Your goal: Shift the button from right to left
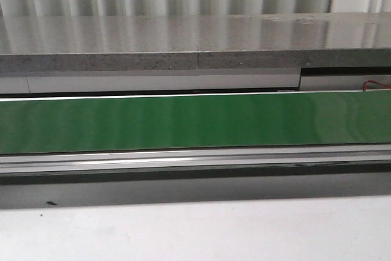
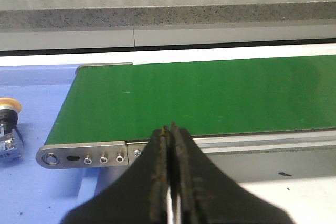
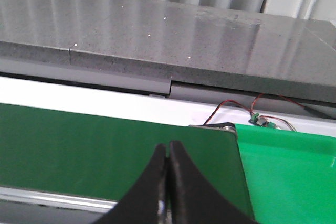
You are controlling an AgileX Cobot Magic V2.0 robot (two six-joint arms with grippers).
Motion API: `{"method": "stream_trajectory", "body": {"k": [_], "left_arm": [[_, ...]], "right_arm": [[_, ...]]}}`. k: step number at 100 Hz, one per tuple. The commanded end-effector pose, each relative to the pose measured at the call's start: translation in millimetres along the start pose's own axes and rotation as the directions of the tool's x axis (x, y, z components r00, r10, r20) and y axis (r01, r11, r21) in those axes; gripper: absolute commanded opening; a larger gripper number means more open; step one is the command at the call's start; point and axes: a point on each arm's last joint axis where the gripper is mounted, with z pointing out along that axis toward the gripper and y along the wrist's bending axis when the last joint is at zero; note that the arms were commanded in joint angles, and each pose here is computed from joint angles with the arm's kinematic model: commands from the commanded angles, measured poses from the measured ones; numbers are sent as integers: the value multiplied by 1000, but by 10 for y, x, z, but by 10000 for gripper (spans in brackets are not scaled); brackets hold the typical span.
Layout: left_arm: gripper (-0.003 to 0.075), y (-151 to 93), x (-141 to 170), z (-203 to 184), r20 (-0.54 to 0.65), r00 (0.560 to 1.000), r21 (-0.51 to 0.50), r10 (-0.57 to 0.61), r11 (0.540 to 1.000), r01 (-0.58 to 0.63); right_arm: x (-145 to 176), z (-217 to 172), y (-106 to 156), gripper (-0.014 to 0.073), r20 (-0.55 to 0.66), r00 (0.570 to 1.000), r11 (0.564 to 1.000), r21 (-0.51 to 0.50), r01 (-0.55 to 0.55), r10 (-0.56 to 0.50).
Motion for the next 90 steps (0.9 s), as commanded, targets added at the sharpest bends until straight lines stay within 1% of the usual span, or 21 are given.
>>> {"method": "stream_trajectory", "body": {"k": [1,9,25,32,37,38,42,70,82,90], "left_arm": [[-21,-5,51,15,65,998,7,-13,1000,13],[-20,-5,51,15,65,998,7,-13,1000,13],[-20,-5,51,15,65,998,7,-13,1000,13],[-20,-5,51,15,65,998,7,-13,1000,13],[-20,-5,51,15,65,998,7,-13,1000,13],[-20,-5,51,15,65,998,7,-13,1000,13],[-20,-5,51,15,65,998,7,-13,1000,13],[-20,-5,51,15,65,998,7,-13,1000,13],[-21,-5,51,15,65,998,7,-13,1000,13],[-21,-5,51,15,65,998,7,-13,1000,13]], "right_arm": [[-105,1,-13,-69,156,988,1000,20,-1,-2],[-7,-11,-23,-69,165,986,999,40,-3,-4],[292,-42,-53,-69,157,988,995,101,-13,-3],[413,-57,-59,-69,181,983,993,120,-23,1],[537,-60,-58,-69,198,980,991,122,-53,28],[537,-70,-57,-69,209,977,991,121,-54,27],[570,-92,-58,-69,171,985,990,126,-61,39],[585,-96,-61,-69,165,985,989,133,-68,46],[587,-96,-61,-69,166,983,987,129,-97,75],[590,-95,-61,-69,163,984,987,129,-98,76]]}}
